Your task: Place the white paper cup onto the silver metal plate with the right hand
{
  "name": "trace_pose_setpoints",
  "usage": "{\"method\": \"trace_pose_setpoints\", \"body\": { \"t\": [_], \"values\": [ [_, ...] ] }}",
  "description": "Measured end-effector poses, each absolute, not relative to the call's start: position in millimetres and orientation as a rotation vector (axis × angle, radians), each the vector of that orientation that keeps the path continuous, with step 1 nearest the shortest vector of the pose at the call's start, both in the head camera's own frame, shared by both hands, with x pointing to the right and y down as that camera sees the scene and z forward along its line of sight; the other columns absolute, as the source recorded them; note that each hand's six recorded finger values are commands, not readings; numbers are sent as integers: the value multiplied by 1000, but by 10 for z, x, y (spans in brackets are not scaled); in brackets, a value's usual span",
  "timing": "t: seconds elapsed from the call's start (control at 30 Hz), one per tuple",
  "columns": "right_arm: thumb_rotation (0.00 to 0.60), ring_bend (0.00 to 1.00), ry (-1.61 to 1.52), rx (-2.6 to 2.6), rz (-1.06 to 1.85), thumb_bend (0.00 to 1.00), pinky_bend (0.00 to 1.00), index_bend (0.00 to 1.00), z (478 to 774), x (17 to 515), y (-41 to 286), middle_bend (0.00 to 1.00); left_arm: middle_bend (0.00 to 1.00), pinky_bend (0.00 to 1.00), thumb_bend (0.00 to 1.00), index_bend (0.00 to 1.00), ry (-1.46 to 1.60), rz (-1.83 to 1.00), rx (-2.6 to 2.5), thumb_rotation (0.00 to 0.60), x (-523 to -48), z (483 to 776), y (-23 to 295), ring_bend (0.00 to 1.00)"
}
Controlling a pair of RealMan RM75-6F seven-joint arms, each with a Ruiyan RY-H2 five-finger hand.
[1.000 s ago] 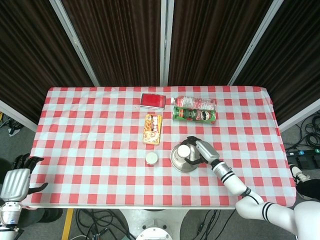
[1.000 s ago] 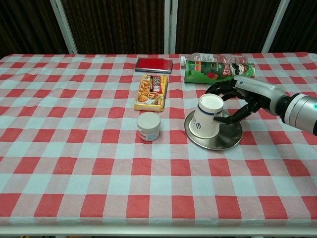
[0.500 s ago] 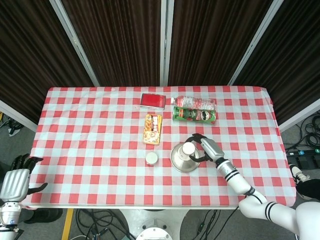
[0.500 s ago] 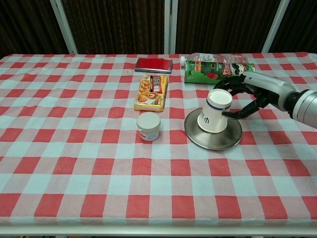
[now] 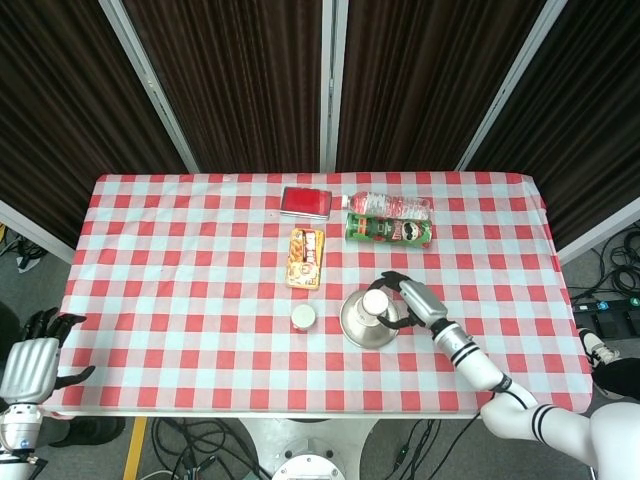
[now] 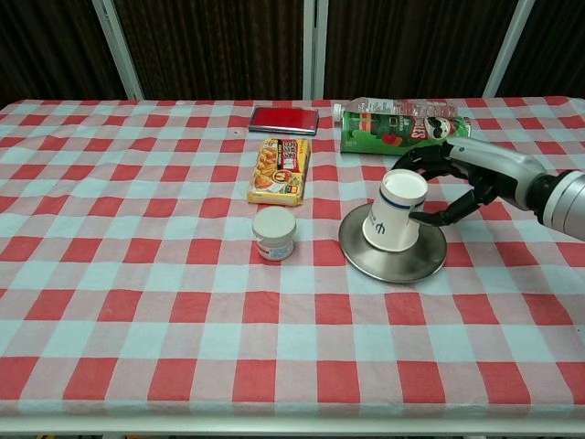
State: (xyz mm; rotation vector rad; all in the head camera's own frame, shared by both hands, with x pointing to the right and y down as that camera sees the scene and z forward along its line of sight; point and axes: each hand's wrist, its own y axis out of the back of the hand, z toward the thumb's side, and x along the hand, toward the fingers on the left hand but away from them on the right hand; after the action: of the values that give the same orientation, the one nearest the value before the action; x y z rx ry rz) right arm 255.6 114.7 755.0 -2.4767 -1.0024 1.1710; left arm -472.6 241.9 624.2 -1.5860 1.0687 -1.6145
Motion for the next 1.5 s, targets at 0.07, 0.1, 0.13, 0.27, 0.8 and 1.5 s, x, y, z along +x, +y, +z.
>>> {"method": "trace_pose_setpoints", "body": {
  "t": [0.07, 0.1, 0.13, 0.27, 0.8, 1.5],
  "values": [
    [600, 111, -1020, -2479, 1173, 284, 127, 496, 7574, 2544, 1144, 307, 226, 86, 95, 252, 1069, -1618, -1585, 600, -4730, 6244, 2423, 98],
    [600, 111, -1013, -2487, 1167, 285, 126, 496, 7570, 2529, 1159, 307, 226, 87, 95, 252, 1068, -1619, -1586, 600, -4730, 6246, 2423, 98],
    [600, 111, -999, -2498, 1159, 288, 125, 496, 7560, 2510, 1182, 308, 226, 87, 94, 252, 1068, -1619, -1586, 600, -4729, 6248, 2422, 98],
    [600, 111, -911, -2555, 1105, 295, 121, 497, 7477, 2447, 1331, 308, 226, 86, 95, 252, 1064, -1615, -1587, 600, -4722, 6249, 2415, 98],
    [600, 111, -898, -2552, 1093, 297, 117, 498, 7461, 2475, 1366, 326, 226, 87, 95, 252, 1070, -1617, -1584, 600, -4730, 6241, 2430, 98],
    [600, 111, -889, -2504, 1114, 303, 104, 498, 7462, 2524, 1285, 327, 226, 87, 95, 252, 1067, -1611, -1575, 600, -4726, 6219, 2405, 98]
  ]
}}
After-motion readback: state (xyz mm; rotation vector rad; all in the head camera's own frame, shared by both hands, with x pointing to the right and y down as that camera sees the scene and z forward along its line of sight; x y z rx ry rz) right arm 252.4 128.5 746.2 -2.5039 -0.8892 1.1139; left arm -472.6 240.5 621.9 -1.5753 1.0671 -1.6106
